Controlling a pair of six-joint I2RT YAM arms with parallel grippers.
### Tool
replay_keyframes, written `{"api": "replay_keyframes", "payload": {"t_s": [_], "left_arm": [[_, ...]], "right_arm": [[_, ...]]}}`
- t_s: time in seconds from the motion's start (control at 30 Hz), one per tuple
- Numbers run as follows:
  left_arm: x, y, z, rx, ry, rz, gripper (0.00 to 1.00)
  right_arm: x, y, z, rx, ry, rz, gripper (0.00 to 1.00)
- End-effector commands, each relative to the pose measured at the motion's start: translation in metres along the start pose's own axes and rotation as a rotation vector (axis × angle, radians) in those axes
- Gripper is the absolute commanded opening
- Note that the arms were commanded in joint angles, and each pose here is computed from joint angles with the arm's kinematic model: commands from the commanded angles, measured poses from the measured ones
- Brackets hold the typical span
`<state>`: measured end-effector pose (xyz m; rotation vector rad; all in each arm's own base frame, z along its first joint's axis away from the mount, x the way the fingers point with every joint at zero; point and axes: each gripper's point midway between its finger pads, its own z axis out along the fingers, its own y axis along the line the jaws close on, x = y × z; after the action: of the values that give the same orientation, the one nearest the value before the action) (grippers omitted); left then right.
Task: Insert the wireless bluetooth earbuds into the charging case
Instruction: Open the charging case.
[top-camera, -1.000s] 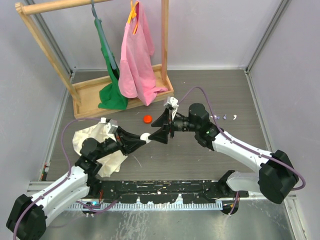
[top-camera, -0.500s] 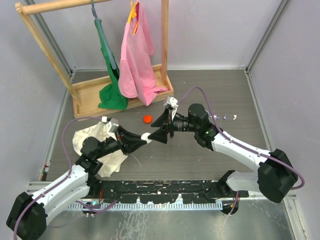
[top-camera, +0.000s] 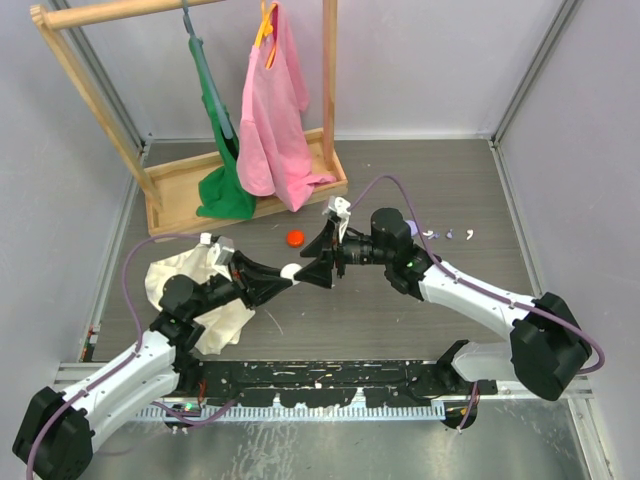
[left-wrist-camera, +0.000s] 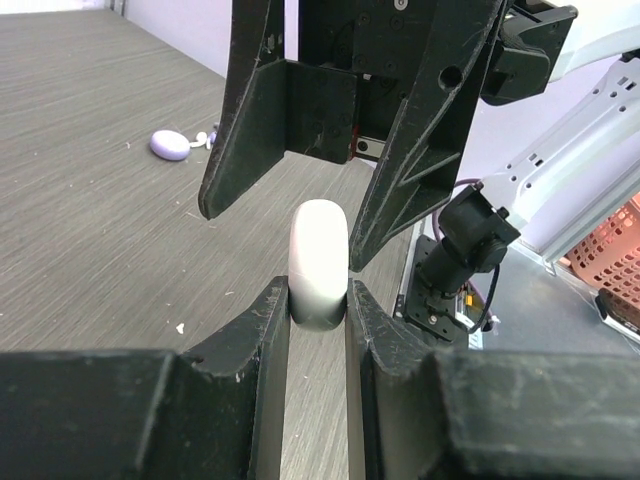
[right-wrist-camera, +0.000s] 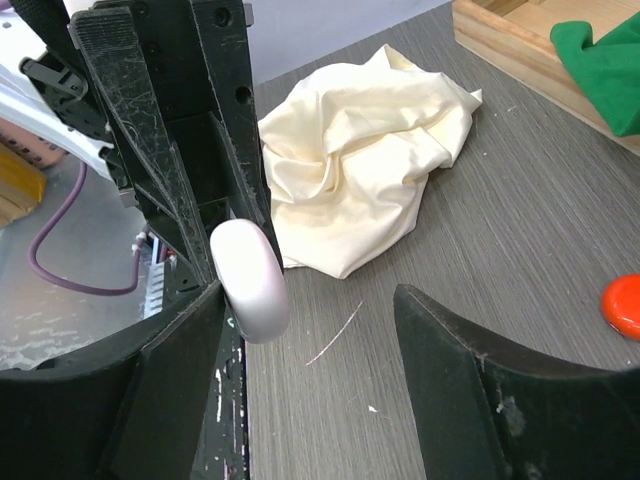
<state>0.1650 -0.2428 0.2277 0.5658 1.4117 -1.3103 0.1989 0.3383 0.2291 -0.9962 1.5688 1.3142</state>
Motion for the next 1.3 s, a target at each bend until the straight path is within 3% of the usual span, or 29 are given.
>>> {"api": "replay_keyframes", "payload": {"t_s": [0.0, 1.27], "left_arm": [[-0.026, -0.022, 0.002, 0.090, -0.083, 0.070, 0.05], [-0.008, -0.045, 0.003, 0.215, -0.034, 0.156, 0.01]], "right_arm": [[-0.025, -0.009, -0.001, 0.069, -0.039, -0.087, 0.72], [-0.061, -0.003, -0.016, 0.151, -0.053, -0.093, 0.68]]}}
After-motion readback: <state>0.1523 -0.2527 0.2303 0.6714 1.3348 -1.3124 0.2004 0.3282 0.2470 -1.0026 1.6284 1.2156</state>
